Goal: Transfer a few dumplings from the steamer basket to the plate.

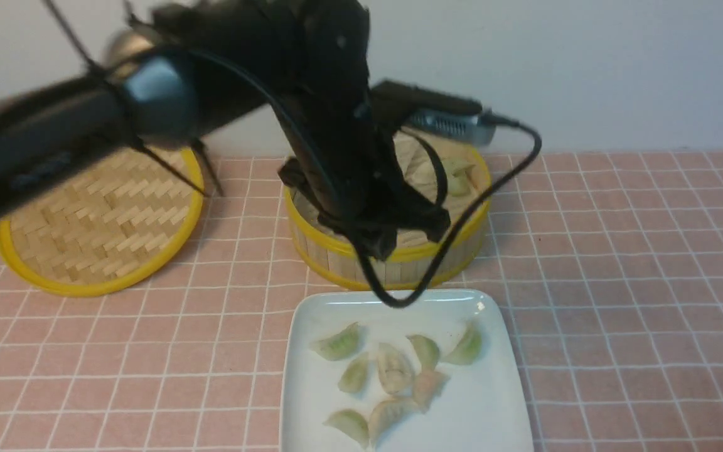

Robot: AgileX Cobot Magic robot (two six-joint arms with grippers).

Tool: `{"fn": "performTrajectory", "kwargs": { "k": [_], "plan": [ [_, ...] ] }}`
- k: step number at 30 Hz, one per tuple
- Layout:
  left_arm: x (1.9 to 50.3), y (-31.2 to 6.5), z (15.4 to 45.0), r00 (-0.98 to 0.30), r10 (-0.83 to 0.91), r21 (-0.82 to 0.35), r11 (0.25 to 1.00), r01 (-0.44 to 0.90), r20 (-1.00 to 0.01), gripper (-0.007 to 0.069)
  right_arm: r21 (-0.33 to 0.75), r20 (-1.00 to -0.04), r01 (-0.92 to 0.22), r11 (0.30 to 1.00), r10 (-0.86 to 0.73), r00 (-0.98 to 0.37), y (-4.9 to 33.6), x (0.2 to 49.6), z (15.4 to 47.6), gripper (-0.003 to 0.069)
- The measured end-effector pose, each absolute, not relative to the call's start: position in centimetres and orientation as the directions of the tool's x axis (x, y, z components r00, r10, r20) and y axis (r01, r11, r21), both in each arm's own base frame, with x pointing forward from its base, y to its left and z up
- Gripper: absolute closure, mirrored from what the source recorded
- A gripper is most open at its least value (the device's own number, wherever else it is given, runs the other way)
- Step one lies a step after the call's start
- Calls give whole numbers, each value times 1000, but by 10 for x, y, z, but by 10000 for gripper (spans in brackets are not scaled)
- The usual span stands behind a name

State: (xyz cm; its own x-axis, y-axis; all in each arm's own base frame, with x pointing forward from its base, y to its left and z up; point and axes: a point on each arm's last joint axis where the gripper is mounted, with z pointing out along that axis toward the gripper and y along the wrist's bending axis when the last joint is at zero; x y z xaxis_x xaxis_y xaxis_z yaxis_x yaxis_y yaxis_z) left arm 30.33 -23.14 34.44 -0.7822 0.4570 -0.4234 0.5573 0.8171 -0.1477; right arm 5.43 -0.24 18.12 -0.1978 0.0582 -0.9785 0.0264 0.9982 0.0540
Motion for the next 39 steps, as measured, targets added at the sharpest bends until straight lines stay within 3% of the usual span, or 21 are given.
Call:
{"fn": "performTrajectory", "kwargs": {
  "k": [3,5,6,9,16,21,28,32,39],
  "plan": [
    [267,-205,397,-702,372,-158,809,566,-607,629,54,-979,26,998,58,-198,-2,54,181,673],
    [250,-192,411,-666,340,-160,805,571,-664,631,54,-979,26,998,58,-198,-2,54,181,673],
    [226,-174,425,-599,277,-164,801,576,-751,631,54,-979,26,998,58,-198,-2,54,181,673],
    [197,-152,425,-525,204,-169,799,577,-827,631,54,-979,26,998,58,-198,-2,54,181,673],
    [127,-98,384,-321,14,-184,795,578,-947,631,54,-979,26,998,58,-198,-2,54,181,673],
    [83,-63,377,-92,-160,-183,779,599,-983,631,54,-979,26,998,58,-198,-2,54,181,673],
    [15,-13,353,177,-350,-164,754,637,-920,631,54,-979,26,998,58,-198,-2,54,181,673],
    [7,-6,335,211,-367,-156,753,640,-906,631,53,-979,26,998,57,-198,-2,54,181,673],
    [21,-16,315,201,-244,-77,794,603,-949,631,57,-978,26,998,61,-199,-2,54,181,673]
  ]
}}
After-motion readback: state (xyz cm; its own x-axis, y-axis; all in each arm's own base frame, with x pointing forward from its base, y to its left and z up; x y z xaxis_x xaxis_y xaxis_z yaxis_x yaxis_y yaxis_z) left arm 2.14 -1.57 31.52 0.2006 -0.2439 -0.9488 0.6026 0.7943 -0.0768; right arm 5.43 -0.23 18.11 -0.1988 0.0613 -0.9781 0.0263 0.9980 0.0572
